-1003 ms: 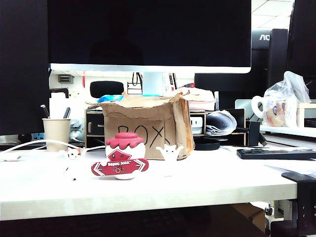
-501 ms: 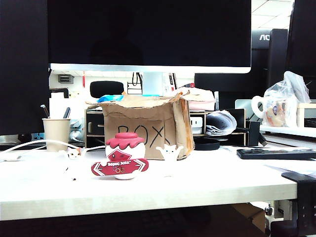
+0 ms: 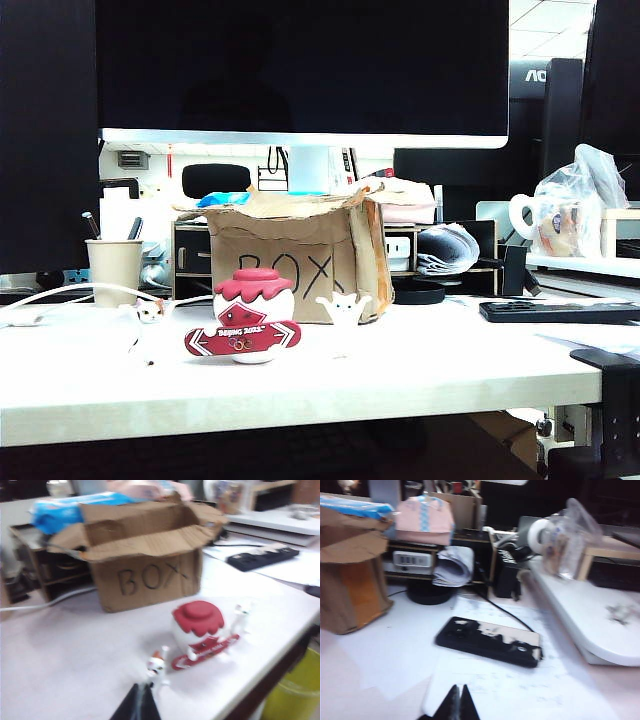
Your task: Put the doll that is least similar in size compared to the others into the paper box.
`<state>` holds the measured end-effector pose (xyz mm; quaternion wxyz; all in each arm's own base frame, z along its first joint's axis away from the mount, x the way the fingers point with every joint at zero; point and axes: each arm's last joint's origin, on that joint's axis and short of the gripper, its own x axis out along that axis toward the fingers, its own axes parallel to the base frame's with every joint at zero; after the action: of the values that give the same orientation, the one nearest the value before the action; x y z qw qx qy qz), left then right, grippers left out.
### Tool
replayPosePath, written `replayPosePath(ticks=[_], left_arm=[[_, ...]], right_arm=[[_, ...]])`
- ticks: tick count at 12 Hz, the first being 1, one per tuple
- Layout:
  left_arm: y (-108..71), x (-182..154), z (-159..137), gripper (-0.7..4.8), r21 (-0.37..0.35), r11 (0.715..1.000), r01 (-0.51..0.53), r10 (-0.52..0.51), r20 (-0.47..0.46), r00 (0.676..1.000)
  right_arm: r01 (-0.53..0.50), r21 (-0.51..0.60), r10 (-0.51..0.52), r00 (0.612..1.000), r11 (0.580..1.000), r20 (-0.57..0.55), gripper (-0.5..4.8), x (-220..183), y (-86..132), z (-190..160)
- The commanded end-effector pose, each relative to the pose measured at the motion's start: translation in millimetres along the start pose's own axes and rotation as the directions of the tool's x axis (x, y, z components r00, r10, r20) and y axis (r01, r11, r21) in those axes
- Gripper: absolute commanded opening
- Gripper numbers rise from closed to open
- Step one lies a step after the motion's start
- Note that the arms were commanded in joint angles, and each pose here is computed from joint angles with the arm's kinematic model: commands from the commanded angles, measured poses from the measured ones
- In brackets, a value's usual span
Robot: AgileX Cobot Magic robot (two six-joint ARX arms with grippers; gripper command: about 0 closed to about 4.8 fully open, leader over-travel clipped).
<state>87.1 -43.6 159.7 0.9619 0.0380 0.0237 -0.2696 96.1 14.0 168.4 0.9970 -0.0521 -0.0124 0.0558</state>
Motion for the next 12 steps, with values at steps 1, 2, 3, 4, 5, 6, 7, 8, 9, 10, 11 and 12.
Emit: replayPosePath(ticks=[1, 2, 3, 4, 5, 6, 7, 8, 9, 10, 11, 12], left_arm=[[-3.6, 6.9, -7.6, -0.05, -0.007, 0.999, 0.045, -0.045, -0.105, 0.993], [-3.6, 9.9, -12.5, -0.05, -0.014, 0.999, 0.046, -0.048, -0.164, 0.985], [-3.7, 10.4, -13.6, -0.05, -0.016, 0.999, 0.047, -0.049, -0.176, 0.983], [-3.7, 10.4, -13.6, -0.05, -0.016, 0.999, 0.047, -0.049, -0.176, 0.983], [-3.7, 10.4, -13.7, -0.05, -0.016, 0.999, 0.047, -0.049, -0.176, 0.983], [-3.7, 10.4, -13.7, -0.05, -0.016, 0.999, 0.047, -0.049, -0.176, 0.983], [-3.6, 10.4, -13.6, -0.05, -0.016, 0.999, 0.047, -0.049, -0.176, 0.983], [-3.6, 10.4, -13.7, -0.05, -0.016, 0.999, 0.047, -0.049, -0.176, 0.983], [-3.6, 10.4, -13.7, -0.05, -0.016, 0.999, 0.047, -0.049, -0.176, 0.983], [-3.6, 10.4, -13.6, -0.05, -0.016, 0.999, 0.047, -0.049, -0.176, 0.983], [-3.6, 10.4, -13.7, -0.05, -0.016, 0.999, 0.047, -0.049, -0.176, 0.983], [-3.7, 10.4, -13.7, -0.05, -0.016, 0.999, 0.047, -0.049, -0.176, 0.983]], right_arm=[[-0.175, 0.126, 0.166, 0.983, 0.976, 0.082, -0.01, -0.7, 4.4, 6.7], [-0.267, 0.23, 0.237, 0.96, 0.936, 0.151, 0.0, -1.7, 6.0, 13.0], [-0.322, 0.282, 0.274, 0.941, 0.904, 0.198, 0.0, -2.7, 6.7, 17.5], [-0.359, 0.356, 0.28, 0.925, 0.863, 0.255, -0.01, -4.1, 6.3, 23.6], [-0.378, 0.411, 0.257, 0.912, 0.83, 0.319, -0.02, -8.2, 4.0, 39.5], [-0.356, 0.409, 0.209, 0.909, 0.84, 0.361, -0.02, -12.8, 0.6, 57.2], [-0.332, 0.413, 0.166, 0.907, 0.848, 0.388, -0.02, -15.9, -2.4, 73.1], [-0.321, 0.41, 0.148, 0.905, 0.854, 0.4, -0.02, -16.7, -4.5, 87.8], [-0.327, 0.385, 0.171, 0.906, 0.863, 0.387, -0.02, -9.8, -6.4, 115.0], [-0.392, 0.343, 0.27, 0.896, 0.854, 0.351, -0.02, 3.7, -5.0, 134.3], [-0.484, 0.298, 0.398, 0.865, 0.823, 0.305, -0.02, 21.8, -2.3, 150.8], [-0.612, 0.267, 0.562, 0.79, 0.744, 0.245, -0.02, 45.5, 2.0, 167.0]])
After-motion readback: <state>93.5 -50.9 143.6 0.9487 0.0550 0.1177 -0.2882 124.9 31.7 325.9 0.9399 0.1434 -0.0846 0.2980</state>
